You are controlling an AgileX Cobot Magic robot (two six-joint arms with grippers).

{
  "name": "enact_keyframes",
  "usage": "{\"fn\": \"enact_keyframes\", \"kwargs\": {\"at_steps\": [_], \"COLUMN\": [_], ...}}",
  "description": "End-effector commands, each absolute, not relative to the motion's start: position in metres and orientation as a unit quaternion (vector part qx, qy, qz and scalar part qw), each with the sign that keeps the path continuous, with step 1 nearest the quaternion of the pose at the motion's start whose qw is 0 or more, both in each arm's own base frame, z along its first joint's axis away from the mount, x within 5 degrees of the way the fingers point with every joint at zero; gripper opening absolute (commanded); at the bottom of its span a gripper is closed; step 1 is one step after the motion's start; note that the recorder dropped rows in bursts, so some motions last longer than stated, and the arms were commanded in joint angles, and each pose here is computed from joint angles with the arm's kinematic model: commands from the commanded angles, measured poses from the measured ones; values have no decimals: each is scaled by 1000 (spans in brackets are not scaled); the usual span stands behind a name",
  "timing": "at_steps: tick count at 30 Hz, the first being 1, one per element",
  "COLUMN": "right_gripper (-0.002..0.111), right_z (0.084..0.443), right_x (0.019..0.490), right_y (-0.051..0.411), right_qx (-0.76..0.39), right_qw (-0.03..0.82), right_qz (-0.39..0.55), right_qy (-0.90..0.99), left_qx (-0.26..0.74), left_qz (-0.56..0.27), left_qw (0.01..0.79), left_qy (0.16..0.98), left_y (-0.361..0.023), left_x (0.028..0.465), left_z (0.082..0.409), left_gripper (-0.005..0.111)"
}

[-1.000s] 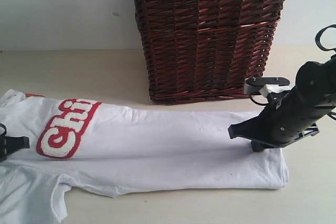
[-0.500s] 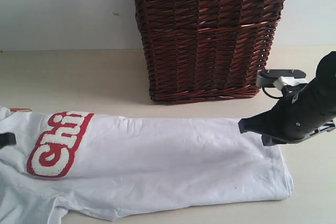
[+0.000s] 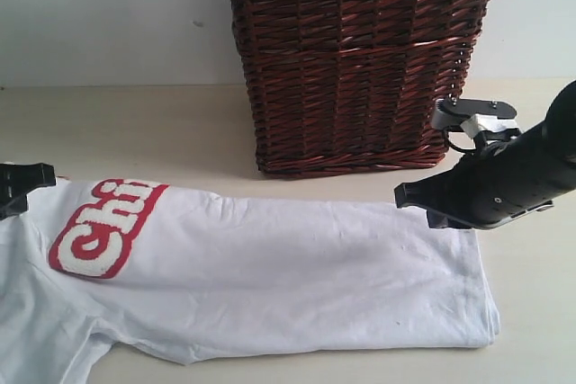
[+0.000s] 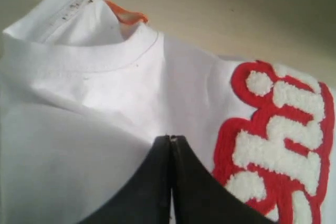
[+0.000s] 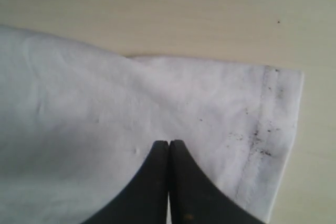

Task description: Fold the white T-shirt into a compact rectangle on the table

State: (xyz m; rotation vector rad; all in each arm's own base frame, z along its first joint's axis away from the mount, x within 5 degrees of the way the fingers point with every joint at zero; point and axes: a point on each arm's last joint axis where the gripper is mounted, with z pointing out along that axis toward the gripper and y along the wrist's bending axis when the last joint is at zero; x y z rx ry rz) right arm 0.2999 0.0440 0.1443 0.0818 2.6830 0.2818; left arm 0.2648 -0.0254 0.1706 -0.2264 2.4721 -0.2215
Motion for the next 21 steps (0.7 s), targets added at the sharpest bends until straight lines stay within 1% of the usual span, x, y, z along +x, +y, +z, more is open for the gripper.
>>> {"fn": "enact_keyframes", "kwargs": {"at_steps": [1,3,5,7,11,13,16,21], "right_gripper": [0,0,0,0,0,0,0,0], "right_z": [145,144,144,144,143,143,144,144], "right_x": [303,301,300,300,299,299,299,301], "right_y": [45,46,47,47,47,47,47,47], "right_qx": [20,14,13,13,12,12,12,18], "right_qw": [219,207,199,199,192,192,195,204], "right_qz": [102,106,109,109,111,111,111,111], "right_qy": [970,972,974,974,975,975,974,973], "left_qx": [-86,-91,-100,-109,-126,-129,-127,-126], "left_qz": [-80,-78,-78,-78,-75,-77,-80,-99], "left_qw": [281,264,245,230,226,232,261,346], "left_qy": [953,957,961,964,963,961,954,924], "left_y": [-19,-15,-11,-8,-1,0,0,-4], "left_x": [262,257,250,243,236,235,238,252], "left_z": [160,153,147,143,142,146,160,204], "left_gripper": [0,0,4,14,34,40,43,42]}}
